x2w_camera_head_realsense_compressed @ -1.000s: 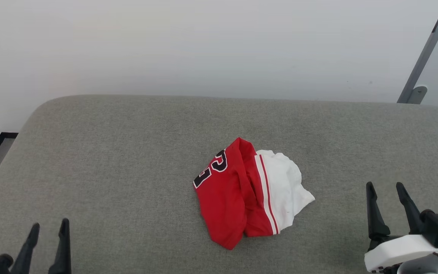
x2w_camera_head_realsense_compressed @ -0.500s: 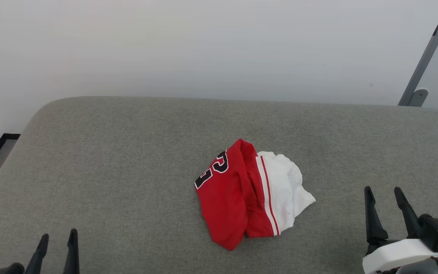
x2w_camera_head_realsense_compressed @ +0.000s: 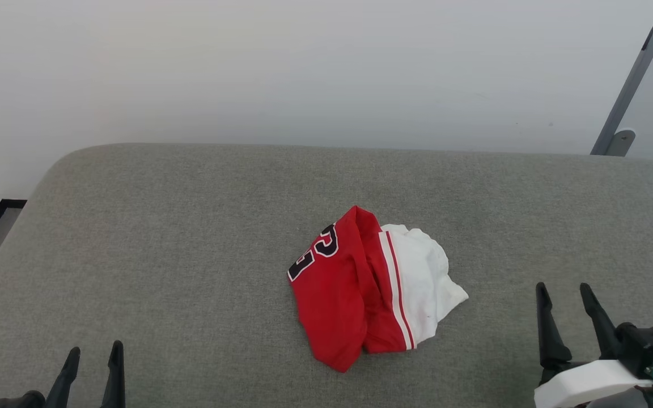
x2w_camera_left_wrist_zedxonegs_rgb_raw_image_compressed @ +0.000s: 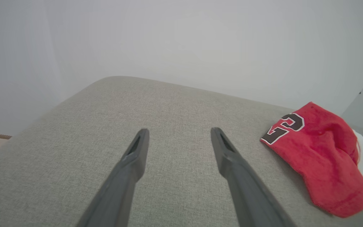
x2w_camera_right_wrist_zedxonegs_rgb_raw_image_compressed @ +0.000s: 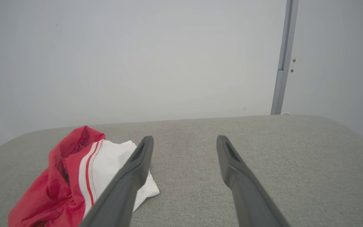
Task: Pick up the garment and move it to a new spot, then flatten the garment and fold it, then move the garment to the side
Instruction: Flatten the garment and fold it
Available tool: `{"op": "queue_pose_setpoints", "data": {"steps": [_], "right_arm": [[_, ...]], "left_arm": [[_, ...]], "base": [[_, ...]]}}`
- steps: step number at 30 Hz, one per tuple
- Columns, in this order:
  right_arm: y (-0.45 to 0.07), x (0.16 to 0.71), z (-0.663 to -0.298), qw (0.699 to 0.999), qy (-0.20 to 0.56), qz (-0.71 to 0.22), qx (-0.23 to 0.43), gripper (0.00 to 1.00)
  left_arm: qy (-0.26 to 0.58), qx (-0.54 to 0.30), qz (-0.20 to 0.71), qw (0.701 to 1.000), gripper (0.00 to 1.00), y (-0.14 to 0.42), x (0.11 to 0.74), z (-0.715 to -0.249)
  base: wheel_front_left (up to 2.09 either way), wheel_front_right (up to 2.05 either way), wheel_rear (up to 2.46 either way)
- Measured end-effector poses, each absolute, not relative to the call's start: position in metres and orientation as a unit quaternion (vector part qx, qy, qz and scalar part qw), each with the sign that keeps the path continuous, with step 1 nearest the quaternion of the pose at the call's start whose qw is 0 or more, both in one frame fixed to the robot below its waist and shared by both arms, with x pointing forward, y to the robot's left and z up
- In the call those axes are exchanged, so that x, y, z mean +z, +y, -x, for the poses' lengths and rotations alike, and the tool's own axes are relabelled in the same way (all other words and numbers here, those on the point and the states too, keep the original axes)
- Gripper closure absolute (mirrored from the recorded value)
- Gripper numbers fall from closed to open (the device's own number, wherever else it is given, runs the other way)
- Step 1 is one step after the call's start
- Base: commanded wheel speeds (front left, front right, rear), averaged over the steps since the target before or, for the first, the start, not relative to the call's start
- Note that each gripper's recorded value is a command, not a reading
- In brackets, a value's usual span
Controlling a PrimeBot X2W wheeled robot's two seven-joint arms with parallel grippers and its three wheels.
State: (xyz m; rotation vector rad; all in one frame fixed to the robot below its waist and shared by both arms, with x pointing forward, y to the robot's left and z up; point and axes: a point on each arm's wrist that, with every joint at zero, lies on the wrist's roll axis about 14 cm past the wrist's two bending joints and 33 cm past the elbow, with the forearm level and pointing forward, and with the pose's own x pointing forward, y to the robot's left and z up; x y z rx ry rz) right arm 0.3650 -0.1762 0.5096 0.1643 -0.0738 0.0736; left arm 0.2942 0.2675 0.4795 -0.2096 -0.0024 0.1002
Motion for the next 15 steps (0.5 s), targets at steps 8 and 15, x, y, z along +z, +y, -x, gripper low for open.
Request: {"op": "queue_pose_setpoints", "data": {"steps": [8, 15], "right_arm": [[-0.142, 0.502, -0.376, 0.993, 0.000, -0.072, 0.093, 0.00], [-0.111, 0.471, -0.395, 0.980, 0.111, -0.014, 0.164, 0.00]], "left_arm": [[-0.008, 0.061, 0.095, 0.994, 0.00, 0.277, 0.484, -0.290], [-0.013, 0.074, 0.093, 0.993, 0.00, 0.284, 0.488, -0.285]], "base": [[0.00, 0.00, 0.00], [0.00, 0.00, 0.00]]}}
